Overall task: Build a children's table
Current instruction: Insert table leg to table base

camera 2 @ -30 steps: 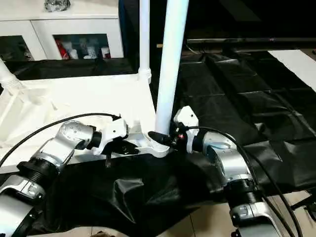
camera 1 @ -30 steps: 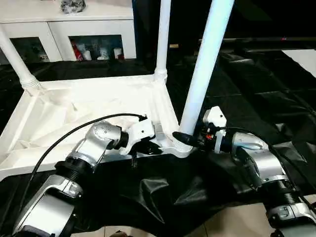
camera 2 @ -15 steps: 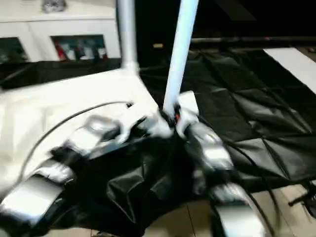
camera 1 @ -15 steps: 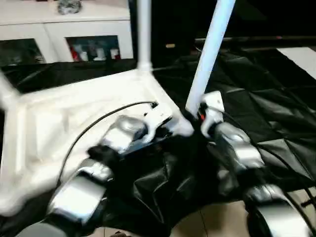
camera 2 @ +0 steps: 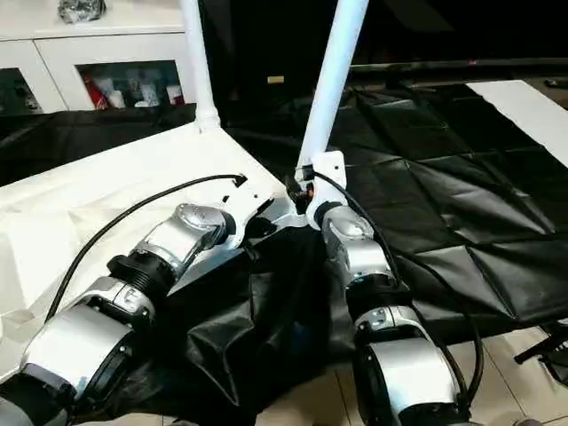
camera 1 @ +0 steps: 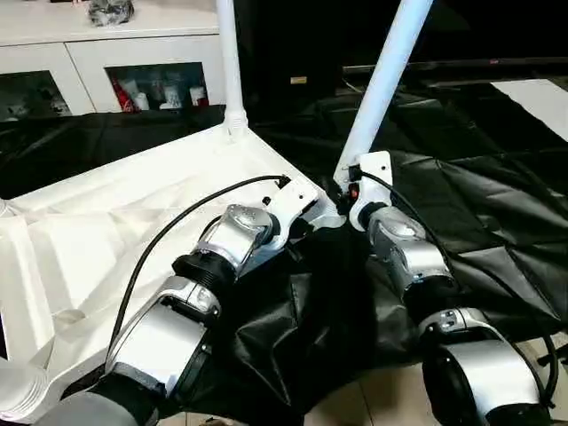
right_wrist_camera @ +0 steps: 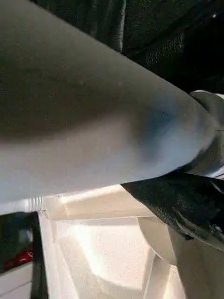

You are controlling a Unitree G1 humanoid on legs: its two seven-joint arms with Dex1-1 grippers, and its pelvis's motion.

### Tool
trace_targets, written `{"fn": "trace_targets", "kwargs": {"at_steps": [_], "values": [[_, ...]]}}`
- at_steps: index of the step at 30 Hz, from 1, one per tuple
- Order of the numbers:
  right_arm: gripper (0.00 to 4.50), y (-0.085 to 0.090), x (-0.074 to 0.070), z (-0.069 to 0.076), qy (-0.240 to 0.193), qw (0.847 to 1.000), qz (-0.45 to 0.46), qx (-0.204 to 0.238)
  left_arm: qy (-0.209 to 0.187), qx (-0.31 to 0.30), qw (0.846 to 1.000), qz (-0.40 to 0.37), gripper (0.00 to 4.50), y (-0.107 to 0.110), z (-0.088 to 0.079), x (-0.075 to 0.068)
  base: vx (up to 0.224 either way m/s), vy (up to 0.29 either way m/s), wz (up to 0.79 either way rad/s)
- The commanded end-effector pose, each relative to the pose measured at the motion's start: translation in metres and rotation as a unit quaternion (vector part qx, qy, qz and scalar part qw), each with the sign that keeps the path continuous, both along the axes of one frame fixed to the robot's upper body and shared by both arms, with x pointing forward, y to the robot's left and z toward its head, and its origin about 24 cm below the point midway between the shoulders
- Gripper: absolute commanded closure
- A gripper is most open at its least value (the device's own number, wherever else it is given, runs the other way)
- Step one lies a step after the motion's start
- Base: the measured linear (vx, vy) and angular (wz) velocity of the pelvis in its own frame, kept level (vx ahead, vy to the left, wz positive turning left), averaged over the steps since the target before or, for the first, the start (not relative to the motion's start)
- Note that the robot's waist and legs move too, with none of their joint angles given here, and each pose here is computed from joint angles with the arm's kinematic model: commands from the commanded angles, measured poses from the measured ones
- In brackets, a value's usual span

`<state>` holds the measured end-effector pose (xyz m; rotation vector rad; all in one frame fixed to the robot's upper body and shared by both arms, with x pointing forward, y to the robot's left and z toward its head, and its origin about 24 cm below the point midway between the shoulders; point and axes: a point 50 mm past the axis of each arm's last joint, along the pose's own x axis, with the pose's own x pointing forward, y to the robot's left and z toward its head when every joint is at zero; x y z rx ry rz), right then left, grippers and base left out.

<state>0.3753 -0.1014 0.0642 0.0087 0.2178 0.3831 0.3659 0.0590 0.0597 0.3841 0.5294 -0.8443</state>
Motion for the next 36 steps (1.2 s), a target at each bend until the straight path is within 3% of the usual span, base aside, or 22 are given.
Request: {"fn": "trace_targets", "kwargs": {"at_steps": [1,11,14,19,27,31,34,35,36], "values": [[2.62,0.023,-0.024,-0.046,0.118,0.990,0.073,-0.021,-0.066,-0.017,0.997,-0.035,4.50,-0.011,0.028,0.007,0.000,0.000,0.00],[2.62,0.005,-0.034,-0.043,0.144,0.957,0.245,-0.056,-0.069,-0.021,0.985,-0.154,4.50,0.011,0.031,-0.007,0.000,0.000,0.00],[2.62,-0.007,-0.045,-0.040,0.151,0.927,0.337,-0.062,-0.067,-0.025,0.974,-0.214,4.50,0.025,0.032,-0.016,0.000,0.000,0.00],[2.62,-0.017,-0.057,-0.038,0.154,0.898,0.406,-0.070,-0.054,-0.022,0.964,-0.260,4.50,0.039,0.032,-0.025,0.000,0.000,0.00],[2.62,-0.020,-0.065,-0.035,0.157,0.878,0.448,-0.064,-0.046,-0.023,0.959,-0.278,4.50,0.045,0.034,-0.029,0.000,0.000,0.00],[2.62,-0.019,-0.067,-0.036,0.157,0.878,0.447,-0.068,-0.045,-0.022,0.959,-0.277,4.50,0.046,0.035,-0.028,0.000,0.000,0.00],[2.62,-0.019,-0.057,-0.044,0.156,0.915,0.362,-0.084,-0.043,-0.024,0.968,-0.247,4.50,0.041,0.033,-0.023,0.000,0.000,0.00],[2.62,-0.019,-0.057,-0.044,0.156,0.915,0.362,-0.084,-0.043,-0.024,0.968,-0.247,4.50,0.041,0.033,-0.023,0.000,0.000,0.00],[2.62,-0.019,-0.053,-0.048,0.163,0.930,0.319,-0.087,-0.042,-0.023,0.973,-0.226,4.50,0.038,0.032,-0.020,0.000,0.000,0.00]]}}
